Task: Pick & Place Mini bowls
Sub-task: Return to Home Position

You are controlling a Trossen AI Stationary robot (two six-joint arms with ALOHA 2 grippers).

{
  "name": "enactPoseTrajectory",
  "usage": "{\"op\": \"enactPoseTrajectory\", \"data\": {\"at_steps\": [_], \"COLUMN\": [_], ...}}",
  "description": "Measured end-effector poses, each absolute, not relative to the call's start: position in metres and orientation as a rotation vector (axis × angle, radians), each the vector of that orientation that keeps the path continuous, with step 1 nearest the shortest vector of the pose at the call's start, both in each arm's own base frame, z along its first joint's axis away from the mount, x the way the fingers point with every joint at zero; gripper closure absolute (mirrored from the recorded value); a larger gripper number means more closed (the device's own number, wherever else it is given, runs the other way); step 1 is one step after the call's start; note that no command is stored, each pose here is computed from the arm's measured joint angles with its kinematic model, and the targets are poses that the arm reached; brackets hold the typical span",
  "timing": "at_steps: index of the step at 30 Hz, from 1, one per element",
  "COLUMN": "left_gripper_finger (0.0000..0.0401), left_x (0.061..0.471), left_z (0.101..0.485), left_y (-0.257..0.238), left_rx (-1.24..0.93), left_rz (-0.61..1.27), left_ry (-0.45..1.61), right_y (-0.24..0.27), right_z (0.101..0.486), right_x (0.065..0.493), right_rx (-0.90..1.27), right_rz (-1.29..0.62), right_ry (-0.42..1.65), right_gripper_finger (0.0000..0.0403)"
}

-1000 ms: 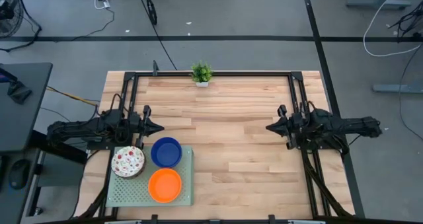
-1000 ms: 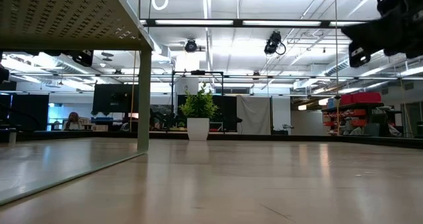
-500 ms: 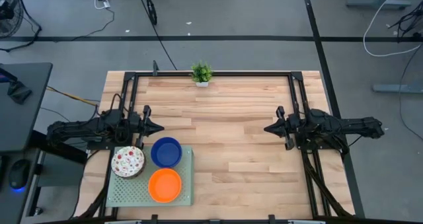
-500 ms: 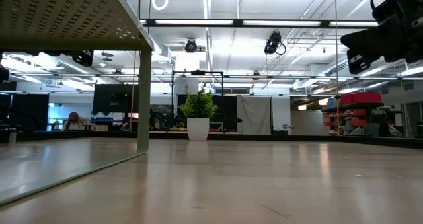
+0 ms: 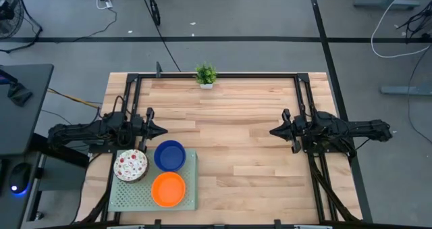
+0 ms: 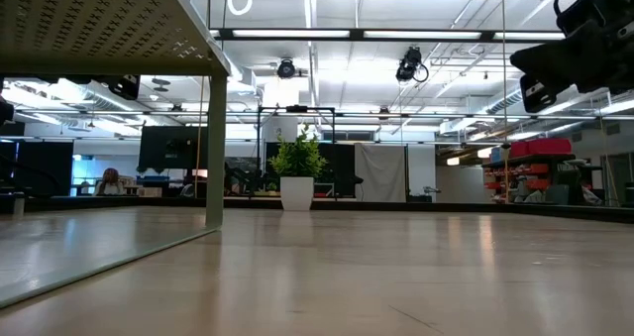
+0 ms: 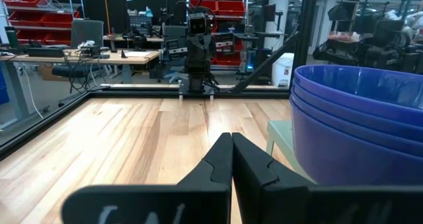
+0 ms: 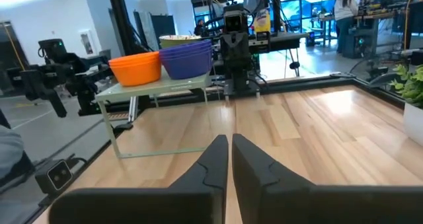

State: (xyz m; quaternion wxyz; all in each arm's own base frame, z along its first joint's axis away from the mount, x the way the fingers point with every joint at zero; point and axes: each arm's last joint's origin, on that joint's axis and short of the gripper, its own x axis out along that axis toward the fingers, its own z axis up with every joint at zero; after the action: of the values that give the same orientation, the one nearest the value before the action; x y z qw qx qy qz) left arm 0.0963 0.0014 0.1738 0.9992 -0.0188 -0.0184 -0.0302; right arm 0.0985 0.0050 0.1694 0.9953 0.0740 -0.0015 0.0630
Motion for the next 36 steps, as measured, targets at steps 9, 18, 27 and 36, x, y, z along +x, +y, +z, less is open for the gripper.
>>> {"op": "enactPoseTrajectory", "data": {"at_steps": [9,18,27,36], "left_gripper_finger": [0.0396,0.0396,0.0396,0.0396], "left_x": [0.0962,0.0962,0.0962,0.0962], "left_z": [0.1738,0.1739,0.1741,0.1741], "left_y": [0.0014,0.0014,0.0014,0.0014], "left_rx": [-0.038,-0.038,-0.037,-0.037], "left_rz": [-0.061,-0.061,-0.061,-0.061], "left_ry": [-0.037,-0.037,-0.038,-0.038], "right_y": [0.0055,0.0055,0.0055,0.0055], "right_z": [0.1782,0.1782,0.1778,0.1777], "right_x": [0.0962,0.0961,0.0962,0.0962], "right_rx": [0.146,0.145,0.145,0.145], "right_rz": [0.125,0.125,0.125,0.125], "right_ry": [-0.092,-0.094,-0.093,-0.092], "right_gripper_finger": [0.0376,0.0376,0.0376,0.0376]}}
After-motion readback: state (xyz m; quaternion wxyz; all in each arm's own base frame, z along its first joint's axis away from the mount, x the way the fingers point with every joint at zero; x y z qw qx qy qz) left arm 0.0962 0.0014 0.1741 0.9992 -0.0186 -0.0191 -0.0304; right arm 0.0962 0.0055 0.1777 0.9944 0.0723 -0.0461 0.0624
